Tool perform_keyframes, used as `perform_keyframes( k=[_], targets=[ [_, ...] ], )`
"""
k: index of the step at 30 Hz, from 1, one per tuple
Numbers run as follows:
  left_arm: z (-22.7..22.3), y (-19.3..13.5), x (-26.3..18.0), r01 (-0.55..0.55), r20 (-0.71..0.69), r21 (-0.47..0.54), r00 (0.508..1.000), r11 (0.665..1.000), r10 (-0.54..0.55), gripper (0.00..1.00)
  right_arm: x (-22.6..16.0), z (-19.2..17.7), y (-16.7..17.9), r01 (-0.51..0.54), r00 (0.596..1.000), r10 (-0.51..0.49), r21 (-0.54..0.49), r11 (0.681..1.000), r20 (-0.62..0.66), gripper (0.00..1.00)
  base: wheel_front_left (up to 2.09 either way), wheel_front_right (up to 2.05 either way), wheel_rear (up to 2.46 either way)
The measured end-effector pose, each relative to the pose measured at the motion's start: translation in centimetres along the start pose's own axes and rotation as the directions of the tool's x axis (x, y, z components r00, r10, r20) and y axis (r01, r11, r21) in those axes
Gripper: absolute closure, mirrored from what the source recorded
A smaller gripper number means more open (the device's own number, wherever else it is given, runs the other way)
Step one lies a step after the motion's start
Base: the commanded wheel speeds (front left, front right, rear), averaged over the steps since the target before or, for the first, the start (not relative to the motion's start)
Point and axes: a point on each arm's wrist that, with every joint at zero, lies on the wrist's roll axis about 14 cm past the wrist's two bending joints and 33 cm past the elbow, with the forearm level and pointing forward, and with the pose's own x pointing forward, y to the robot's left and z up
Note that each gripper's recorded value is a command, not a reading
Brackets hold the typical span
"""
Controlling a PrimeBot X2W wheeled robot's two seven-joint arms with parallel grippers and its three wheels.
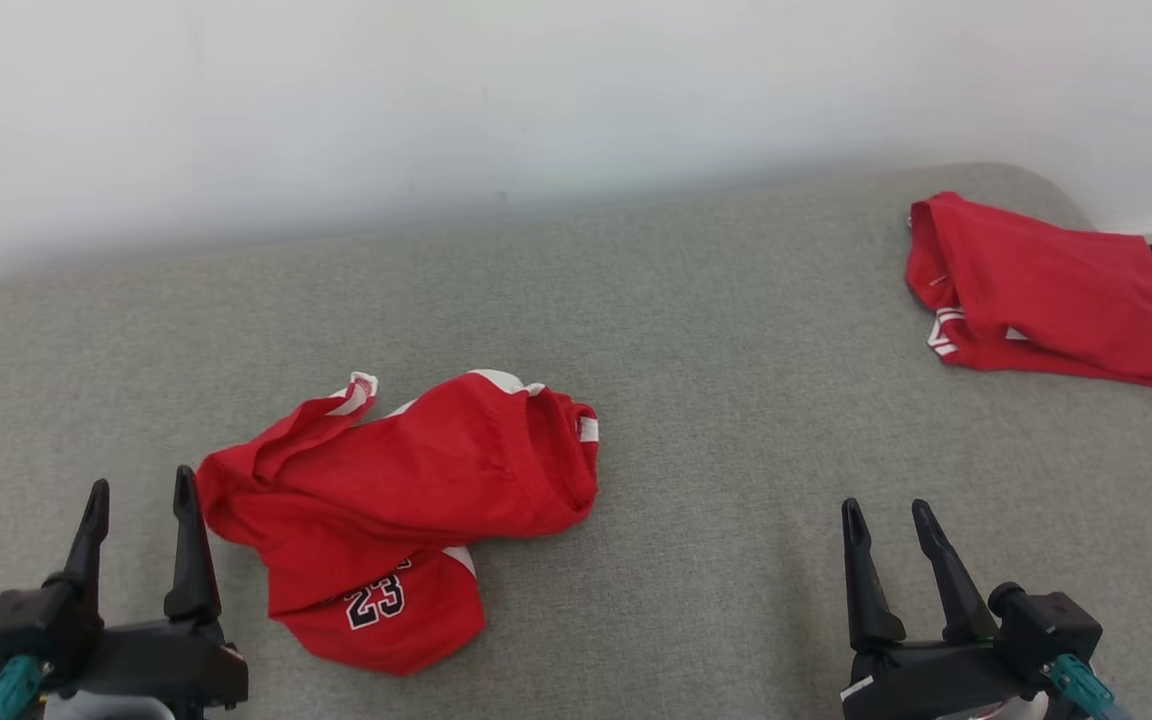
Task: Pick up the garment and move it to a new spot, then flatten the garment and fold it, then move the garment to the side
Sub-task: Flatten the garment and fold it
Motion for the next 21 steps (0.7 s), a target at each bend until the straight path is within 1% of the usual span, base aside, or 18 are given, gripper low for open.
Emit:
perform_keyframes(
  k=[7,12,14,17,21],
  targets=[
    [2.3,1.1,-2.9,-0.031,0.065,0.041,0.997,0.999,0.028,0.0,-0.2,-0.1,0.8,-0.026,1.0,0.026,0.007,1.0,-0.002,0.0,0.0,0.0,0.0],
    [2.9,1.5,-5.3,-0.046,0.078,0.075,0.996,0.996,0.04,0.0,-0.1,0.0,1.6,-0.05,0.999,0.05,0.01,0.999,0.003,0.0,0.0,0.0,0.0],
    [2.8,1.3,-6.2,-0.034,0.072,0.106,0.997,0.994,0.026,0.0,-0.1,0.1,1.9,-0.059,0.998,0.059,0.011,0.998,0.005,0.0,0.0,0.0,0.0],
    [1.6,0.8,-7.7,-0.017,0.03,0.125,0.999,0.992,0.013,0.0,-0.1,0.0,2.4,-0.072,0.997,0.072,0.012,0.997,0.003,0.0,0.0,0.0,0.0],
    [0.6,0.6,-8.7,-0.008,-0.004,0.123,1.0,0.992,0.008,0.0,-0.1,-0.3,2.6,-0.08,0.997,0.08,0.013,0.997,-0.004,0.0,0.0,0.0,0.0]
  ],
)
